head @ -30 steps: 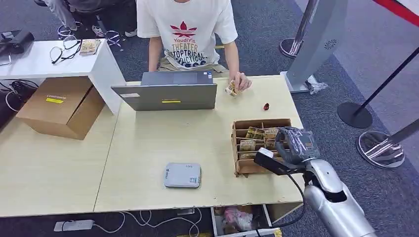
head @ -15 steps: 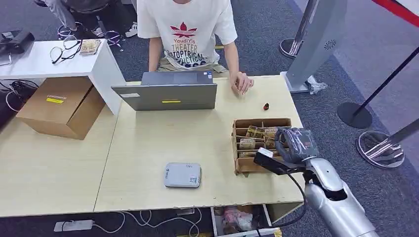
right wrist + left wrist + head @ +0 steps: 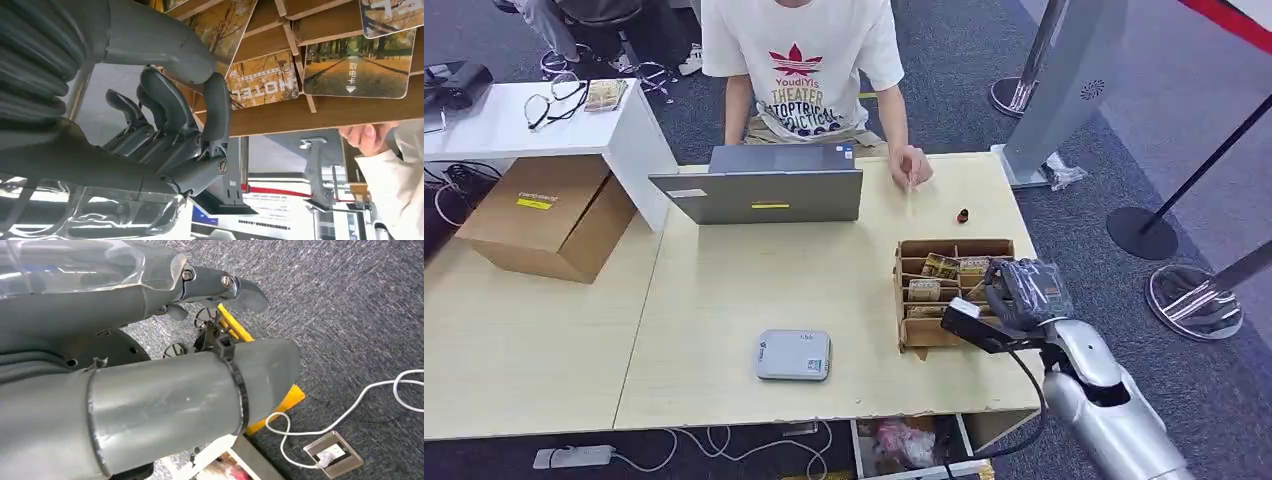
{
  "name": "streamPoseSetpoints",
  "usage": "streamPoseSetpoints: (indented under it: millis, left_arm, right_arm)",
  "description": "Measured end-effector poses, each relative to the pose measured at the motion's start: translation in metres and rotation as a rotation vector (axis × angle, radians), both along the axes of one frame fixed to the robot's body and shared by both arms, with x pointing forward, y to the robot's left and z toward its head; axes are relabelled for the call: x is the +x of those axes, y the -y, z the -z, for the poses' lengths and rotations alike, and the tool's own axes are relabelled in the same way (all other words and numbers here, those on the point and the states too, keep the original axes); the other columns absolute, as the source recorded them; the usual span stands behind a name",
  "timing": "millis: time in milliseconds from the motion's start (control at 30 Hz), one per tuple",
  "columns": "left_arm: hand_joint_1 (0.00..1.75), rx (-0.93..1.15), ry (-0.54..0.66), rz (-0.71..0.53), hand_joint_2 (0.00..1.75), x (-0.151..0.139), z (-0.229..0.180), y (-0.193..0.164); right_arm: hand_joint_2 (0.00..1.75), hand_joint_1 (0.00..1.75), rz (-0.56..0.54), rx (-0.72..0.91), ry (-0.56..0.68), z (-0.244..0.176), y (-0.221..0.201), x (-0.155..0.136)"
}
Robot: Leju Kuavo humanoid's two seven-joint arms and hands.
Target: Pass the card to the sensor for recognition and then transmit it.
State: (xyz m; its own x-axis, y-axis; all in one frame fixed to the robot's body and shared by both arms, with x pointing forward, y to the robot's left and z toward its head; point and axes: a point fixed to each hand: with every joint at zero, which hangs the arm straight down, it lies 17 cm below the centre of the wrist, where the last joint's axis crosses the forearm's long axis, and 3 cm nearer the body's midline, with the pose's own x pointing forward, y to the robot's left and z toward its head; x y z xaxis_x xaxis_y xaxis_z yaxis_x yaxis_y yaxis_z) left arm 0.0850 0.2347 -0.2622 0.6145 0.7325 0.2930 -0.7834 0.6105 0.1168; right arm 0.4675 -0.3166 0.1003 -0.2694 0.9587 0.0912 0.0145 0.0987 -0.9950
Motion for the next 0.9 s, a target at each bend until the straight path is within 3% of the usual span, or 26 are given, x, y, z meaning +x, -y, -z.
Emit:
streamPoseSetpoints:
  millis: [100,167,233,267,333,900]
  left_arm:
    - [0.0,0.0,0.001,0.0,0.0,0.0,0.0,0.0]
    - [0.0,-0.001,0.004,0.001,0.0,0.001,0.0,0.0]
    - [0.0,-0.002,0.007,0.001,0.0,0.002,0.0,0.0]
    - [0.0,-0.002,0.009,0.0,0.0,0.003,0.0,0.0]
    - [0.0,-0.003,0.011,-0.003,0.0,0.004,0.0,0.0]
    - [0.0,0.007,0.023,-0.006,0.0,0.007,-0.001,-0.002]
  right_arm:
    - [1.75,1.62,0.001,0.0,-0.001,0.0,0.0,0.0]
    - [1.75,1.48,0.003,0.001,-0.005,0.001,0.001,0.001]
    - [1.75,0.16,0.004,0.003,-0.007,0.002,0.002,0.002]
    - [1.75,0.07,0.005,0.004,-0.009,0.002,0.002,0.002]
    - [1.75,0.0,0.006,0.007,-0.01,0.002,0.003,0.004]
    - [1.75,0.03,0.002,0.0,-0.004,-0.004,0.001,0.011]
